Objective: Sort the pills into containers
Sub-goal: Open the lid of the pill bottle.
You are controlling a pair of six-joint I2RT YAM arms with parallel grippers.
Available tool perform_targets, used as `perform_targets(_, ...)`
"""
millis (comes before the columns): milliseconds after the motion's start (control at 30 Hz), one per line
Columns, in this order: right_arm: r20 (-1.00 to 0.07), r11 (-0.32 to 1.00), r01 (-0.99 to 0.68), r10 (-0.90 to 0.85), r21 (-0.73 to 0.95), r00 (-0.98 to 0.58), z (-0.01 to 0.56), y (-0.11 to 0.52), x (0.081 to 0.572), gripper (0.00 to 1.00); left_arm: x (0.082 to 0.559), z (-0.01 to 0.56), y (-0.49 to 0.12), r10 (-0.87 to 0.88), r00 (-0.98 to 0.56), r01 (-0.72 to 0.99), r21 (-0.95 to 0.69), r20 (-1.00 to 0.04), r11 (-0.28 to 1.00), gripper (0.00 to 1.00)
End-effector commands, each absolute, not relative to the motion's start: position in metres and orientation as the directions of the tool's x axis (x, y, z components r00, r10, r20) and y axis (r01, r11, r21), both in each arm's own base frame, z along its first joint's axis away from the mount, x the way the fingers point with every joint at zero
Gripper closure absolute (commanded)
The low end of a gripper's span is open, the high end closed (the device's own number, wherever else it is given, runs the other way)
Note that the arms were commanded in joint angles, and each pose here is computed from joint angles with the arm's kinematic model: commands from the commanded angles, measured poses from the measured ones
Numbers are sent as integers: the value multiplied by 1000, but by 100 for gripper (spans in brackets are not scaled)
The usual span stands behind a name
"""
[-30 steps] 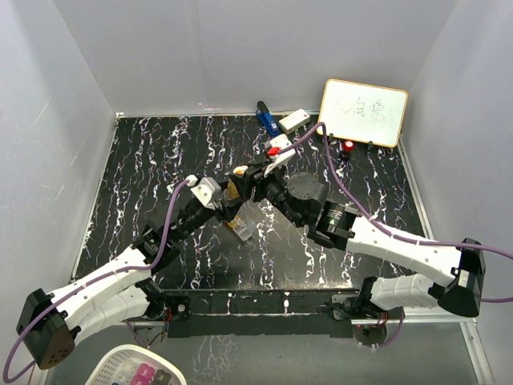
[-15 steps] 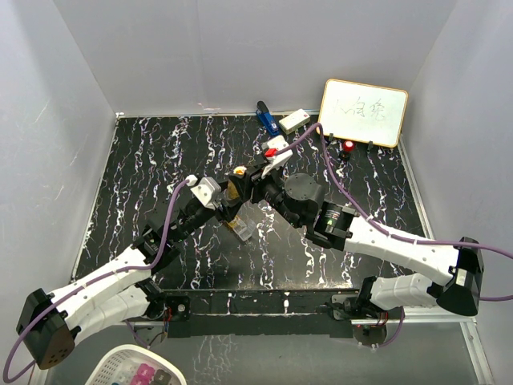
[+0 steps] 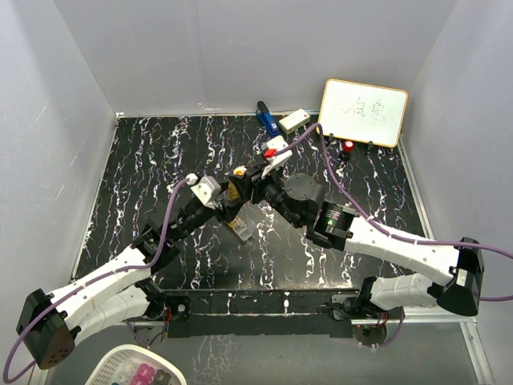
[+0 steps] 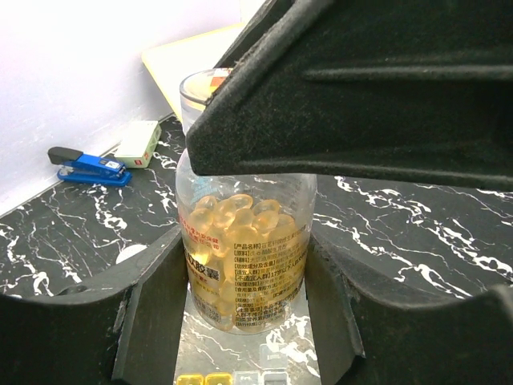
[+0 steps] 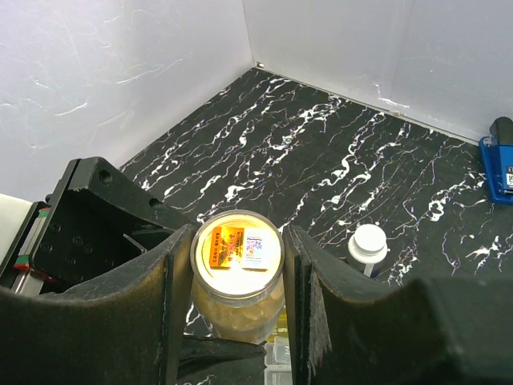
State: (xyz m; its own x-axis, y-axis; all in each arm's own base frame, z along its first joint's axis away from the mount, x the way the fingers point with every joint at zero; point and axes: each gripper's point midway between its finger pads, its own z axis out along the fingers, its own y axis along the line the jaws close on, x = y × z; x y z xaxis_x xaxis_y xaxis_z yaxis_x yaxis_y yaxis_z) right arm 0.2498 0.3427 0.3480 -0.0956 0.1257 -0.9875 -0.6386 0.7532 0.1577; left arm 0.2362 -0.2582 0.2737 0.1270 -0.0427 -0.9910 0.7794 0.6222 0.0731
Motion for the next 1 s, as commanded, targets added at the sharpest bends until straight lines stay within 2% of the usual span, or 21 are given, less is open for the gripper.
perform_targets(0,-993,735,-668,101,118,-64,352,338,242,100,216,322,-272,-149,186,848,83,-971,524,100)
perform_targets(367,-996,661,-748,86,65,-11,363,327,219,100,161,344,-287,-226,140,964,81,-964,254,100)
perform_targets(500,-995,608,-792,100,54,10,374,326,206,100,135,346,-290,-228,129,988,105,-965,115,100)
perform_targets(633,-993,528,-848,116,44,21,383,329,190,100,109,349,-293,-231,117,991,128,-966,-32,100)
perform_targets(967,-992,386,-922,115,0,48,391,326,164,100,69,355,-285,-237,134,952,191,-962,-240,100)
